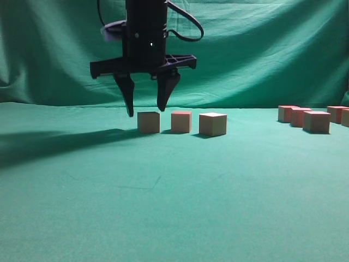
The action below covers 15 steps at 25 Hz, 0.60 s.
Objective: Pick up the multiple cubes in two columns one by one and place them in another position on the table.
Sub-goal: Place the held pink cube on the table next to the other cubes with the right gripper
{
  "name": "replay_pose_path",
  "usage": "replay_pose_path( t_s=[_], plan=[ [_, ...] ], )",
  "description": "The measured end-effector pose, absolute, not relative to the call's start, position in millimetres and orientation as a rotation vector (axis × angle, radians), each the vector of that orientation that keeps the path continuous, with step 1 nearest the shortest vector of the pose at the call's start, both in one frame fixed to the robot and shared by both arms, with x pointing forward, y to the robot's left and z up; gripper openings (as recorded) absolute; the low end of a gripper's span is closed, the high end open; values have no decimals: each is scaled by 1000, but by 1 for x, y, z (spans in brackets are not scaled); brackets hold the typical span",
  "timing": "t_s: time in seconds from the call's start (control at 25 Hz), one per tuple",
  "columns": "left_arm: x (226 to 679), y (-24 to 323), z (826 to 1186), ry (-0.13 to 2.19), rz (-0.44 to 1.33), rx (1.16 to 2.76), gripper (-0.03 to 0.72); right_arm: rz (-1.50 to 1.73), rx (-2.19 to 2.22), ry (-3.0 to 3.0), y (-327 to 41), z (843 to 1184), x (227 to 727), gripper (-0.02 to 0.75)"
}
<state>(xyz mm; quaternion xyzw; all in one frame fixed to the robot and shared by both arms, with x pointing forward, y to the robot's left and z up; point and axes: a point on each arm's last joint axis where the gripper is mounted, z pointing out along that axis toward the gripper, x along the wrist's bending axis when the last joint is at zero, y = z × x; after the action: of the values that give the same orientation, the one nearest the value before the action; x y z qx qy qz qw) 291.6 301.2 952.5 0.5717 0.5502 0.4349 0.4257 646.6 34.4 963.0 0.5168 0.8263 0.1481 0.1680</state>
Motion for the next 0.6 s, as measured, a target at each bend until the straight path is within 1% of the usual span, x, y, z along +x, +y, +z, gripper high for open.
replay_pose_path(
  t_s=[0.12, 0.32, 0.44, 0.6],
  plan=[
    [292, 301, 953, 1375, 1087, 1429, 0, 468, 1444, 2325, 36, 980, 650, 392],
    [292, 301, 953, 1375, 1087, 1429, 0, 499, 1474, 2304, 33, 1020, 646, 392],
    [292, 301, 953, 1375, 1087, 1429, 0, 579, 1452, 2282, 26, 1057, 638, 392],
    [292, 301, 953, 1375, 1087, 1429, 0, 720, 1366, 2265, 11, 1121, 617, 392]
  ],
)
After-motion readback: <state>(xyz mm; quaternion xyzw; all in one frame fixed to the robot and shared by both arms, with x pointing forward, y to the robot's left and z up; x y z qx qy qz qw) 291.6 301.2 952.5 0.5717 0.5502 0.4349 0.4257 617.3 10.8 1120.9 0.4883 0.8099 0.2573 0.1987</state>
